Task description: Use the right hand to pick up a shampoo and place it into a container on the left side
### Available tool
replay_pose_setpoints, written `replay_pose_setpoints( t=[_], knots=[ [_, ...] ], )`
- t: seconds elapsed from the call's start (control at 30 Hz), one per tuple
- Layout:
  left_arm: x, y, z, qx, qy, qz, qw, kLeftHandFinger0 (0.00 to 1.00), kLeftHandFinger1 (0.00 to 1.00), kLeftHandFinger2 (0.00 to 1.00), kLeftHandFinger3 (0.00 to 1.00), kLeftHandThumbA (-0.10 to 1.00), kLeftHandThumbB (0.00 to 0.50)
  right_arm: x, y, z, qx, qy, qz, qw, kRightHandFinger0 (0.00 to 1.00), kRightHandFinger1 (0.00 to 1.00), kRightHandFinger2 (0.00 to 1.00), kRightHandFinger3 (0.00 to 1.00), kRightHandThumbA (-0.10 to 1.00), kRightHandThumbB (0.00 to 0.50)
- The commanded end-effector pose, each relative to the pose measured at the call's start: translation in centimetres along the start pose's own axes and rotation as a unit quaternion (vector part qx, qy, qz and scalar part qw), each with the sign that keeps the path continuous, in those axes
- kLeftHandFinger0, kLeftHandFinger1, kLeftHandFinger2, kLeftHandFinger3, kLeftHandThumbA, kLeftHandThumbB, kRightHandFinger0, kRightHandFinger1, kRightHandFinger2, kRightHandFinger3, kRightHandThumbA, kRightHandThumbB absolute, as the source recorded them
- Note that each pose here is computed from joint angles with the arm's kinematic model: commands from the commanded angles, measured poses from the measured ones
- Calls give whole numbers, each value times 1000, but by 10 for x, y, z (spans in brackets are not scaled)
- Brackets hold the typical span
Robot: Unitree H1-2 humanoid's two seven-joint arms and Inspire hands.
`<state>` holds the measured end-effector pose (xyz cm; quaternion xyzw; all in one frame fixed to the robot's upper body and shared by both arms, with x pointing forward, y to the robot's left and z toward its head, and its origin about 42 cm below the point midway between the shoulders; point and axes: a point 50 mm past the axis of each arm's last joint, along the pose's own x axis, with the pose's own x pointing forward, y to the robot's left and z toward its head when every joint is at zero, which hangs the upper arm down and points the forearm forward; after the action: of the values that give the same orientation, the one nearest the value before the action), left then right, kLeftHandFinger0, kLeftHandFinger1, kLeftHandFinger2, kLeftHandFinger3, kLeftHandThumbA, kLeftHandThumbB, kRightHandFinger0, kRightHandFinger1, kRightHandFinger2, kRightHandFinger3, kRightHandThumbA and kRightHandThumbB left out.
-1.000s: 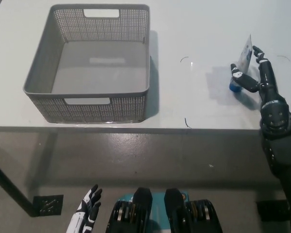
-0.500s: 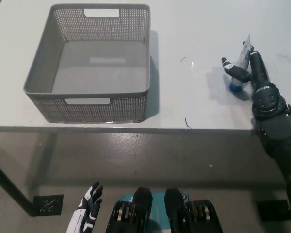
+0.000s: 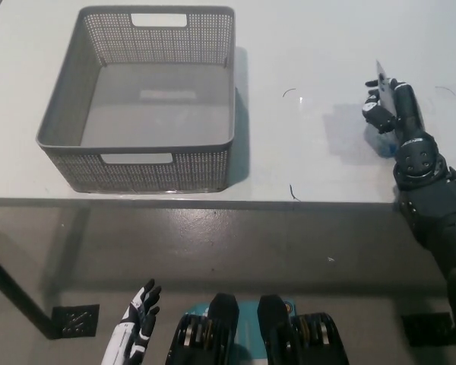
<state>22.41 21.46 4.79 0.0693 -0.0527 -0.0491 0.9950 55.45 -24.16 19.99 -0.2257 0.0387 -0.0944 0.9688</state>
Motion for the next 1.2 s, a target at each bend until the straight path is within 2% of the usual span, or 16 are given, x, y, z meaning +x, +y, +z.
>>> replay_pose_setpoints(
  t=[0.0, 0.17, 0.3, 0.47, 0.53, 0.63, 0.77, 0.8, 0.83, 0.9, 0.93, 1.1, 1.17],
  knots=[
    [7, 2, 7, 0, -32, 2, 999, 1000, 1000, 1000, 1000, 938, 167, 13, -19, 44, 44, -67, -47, 996, 0, 321, 719, 715, -100, 165],
    [6, 4, 8, 3, -32, 5, 999, 1000, 1000, 1000, 1000, 941, 165, 14, -22, 50, 68, -72, -62, 993, 0, 292, 708, 697, -100, 167],
    [9, 5, 8, 6, -32, 1, 999, 1000, 1000, 1000, 1000, 945, 161, 15, -26, 80, 93, -121, -68, 986, 0, 290, 710, 744, -100, 140],
    [6, 4, 7, 5, -26, -1, 1000, 1000, 1000, 1000, 1000, 949, 156, 8, -23, 122, 105, -187, -66, 975, 0, 297, 747, 783, -100, 149],
    [5, 4, 6, 8, -26, 3, 1000, 1000, 1000, 1000, 1000, 949, 159, 1, -18, 140, 109, -220, -63, 967, 0, 274, 729, 711, -100, 162],
    [4, 5, 5, 9, -25, 1, 1000, 1000, 1000, 1000, 1000, 952, 159, -14, -9, 171, 119, -261, -49, 957, 0, 297, 714, 676, -100, 156],
    [4, 4, 5, 7, -23, -4, 1000, 1000, 1000, 1000, 1000, 951, 158, -40, 10, 206, 151, -280, -21, 948, 0, 308, 721, 720, -100, 156],
    [3, 3, 5, 7, -24, -5, 1000, 1000, 1000, 1000, 1000, 948, 150, -50, 22, 219, 165, -286, -9, 944, 0, 283, 657, 712, -100, 158],
    [2, 2, 5, 7, -25, -6, 1000, 1000, 1000, 1000, 1000, 945, 148, -55, 28, 224, 166, -288, -4, 943, 0, 281, 655, 712, -100, 158],
    [0, 1, 3, 9, -22, -4, 1000, 1000, 1000, 1000, 1000, 948, 155, -64, 47, 234, 177, -295, 17, 939, 0, 296, 682, 735, -100, 145],
    [0, 0, 3, 11, -22, -3, 1000, 1000, 1000, 1000, 1000, 952, 166, -70, 57, 240, 183, -301, 35, 935, 0, 338, 739, 778, -100, 129],
    [1, 1, 2, 14, -24, -9, 1000, 1000, 1000, 1000, 1000, 969, 149, -91, 99, 265, 182, -315, 85, 928, 2, 382, 775, 841, -100, 161],
    [1, 2, 2, 21, -24, -13, 999, 1000, 1000, 1000, 1000, 989, 155, -98, 113, 271, 178, -323, 103, 924, 0, 389, 783, 823, -100, 155]
  ],
)
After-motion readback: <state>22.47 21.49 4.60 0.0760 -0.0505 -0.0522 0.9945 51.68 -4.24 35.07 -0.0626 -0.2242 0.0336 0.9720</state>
